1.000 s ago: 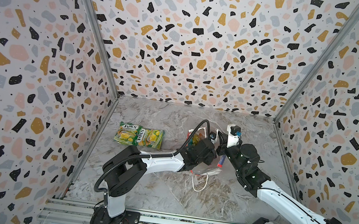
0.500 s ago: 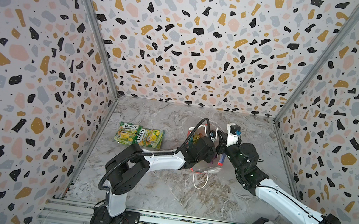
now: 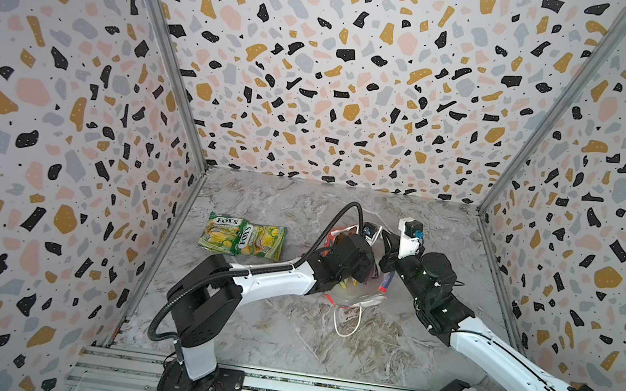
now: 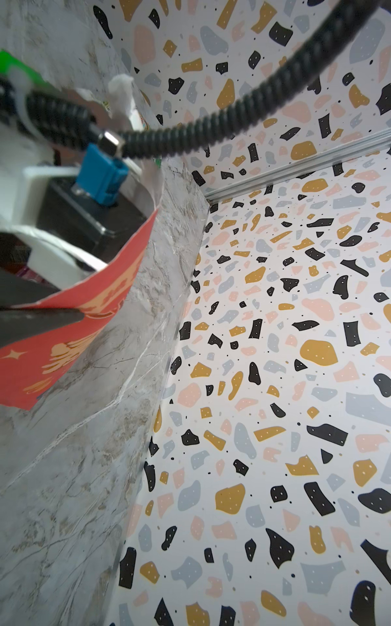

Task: Take the snacks out of the paper bag
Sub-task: 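Pull the purple Fox's Berries pack up out of the bag with the left gripper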

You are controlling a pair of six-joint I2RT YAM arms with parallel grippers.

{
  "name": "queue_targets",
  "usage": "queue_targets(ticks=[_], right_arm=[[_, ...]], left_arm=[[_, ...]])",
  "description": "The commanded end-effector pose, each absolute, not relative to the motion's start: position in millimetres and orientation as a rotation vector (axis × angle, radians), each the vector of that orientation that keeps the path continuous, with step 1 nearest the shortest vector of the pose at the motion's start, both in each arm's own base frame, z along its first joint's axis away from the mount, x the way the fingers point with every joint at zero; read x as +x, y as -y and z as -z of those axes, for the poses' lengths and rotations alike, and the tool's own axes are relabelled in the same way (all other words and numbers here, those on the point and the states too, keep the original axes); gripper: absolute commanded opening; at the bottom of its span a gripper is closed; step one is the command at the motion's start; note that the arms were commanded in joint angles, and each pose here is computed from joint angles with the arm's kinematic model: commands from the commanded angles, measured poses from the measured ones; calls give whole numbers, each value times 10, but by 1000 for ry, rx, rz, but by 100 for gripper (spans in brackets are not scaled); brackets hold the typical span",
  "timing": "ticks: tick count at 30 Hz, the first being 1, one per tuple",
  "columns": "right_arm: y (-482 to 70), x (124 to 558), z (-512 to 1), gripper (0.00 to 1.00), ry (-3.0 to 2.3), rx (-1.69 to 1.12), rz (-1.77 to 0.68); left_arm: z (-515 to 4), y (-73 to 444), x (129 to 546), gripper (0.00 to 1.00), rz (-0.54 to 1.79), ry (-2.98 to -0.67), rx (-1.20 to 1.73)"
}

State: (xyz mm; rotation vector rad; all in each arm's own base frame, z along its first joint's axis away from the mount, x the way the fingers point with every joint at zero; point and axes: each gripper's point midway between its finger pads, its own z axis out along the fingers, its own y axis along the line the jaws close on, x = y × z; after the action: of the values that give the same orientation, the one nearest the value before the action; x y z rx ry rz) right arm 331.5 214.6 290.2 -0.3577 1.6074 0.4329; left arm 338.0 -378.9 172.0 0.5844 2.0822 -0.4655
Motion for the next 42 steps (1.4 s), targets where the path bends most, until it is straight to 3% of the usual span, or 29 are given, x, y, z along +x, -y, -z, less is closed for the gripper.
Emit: queue_targets(ticks=[1,13,27,42], right_arm=[[-2055,3291,-3113,0,-1554,-305,-437],[-1969,3403,-3038,0,-1596,-246,-448],[-1909,3554,-3149,0,-1639,-166,-479],[-1822,3646,-3174,0,-1686,-125,-449]], left_arm=[[-2272,3825,3409,0,511,-1975,537],[-2854,3565,3154,0,497,-1884,524],[-3050,3222,2916,0,435,-1792,584],[-3592,2997,2682,0,532,-1664,549]])
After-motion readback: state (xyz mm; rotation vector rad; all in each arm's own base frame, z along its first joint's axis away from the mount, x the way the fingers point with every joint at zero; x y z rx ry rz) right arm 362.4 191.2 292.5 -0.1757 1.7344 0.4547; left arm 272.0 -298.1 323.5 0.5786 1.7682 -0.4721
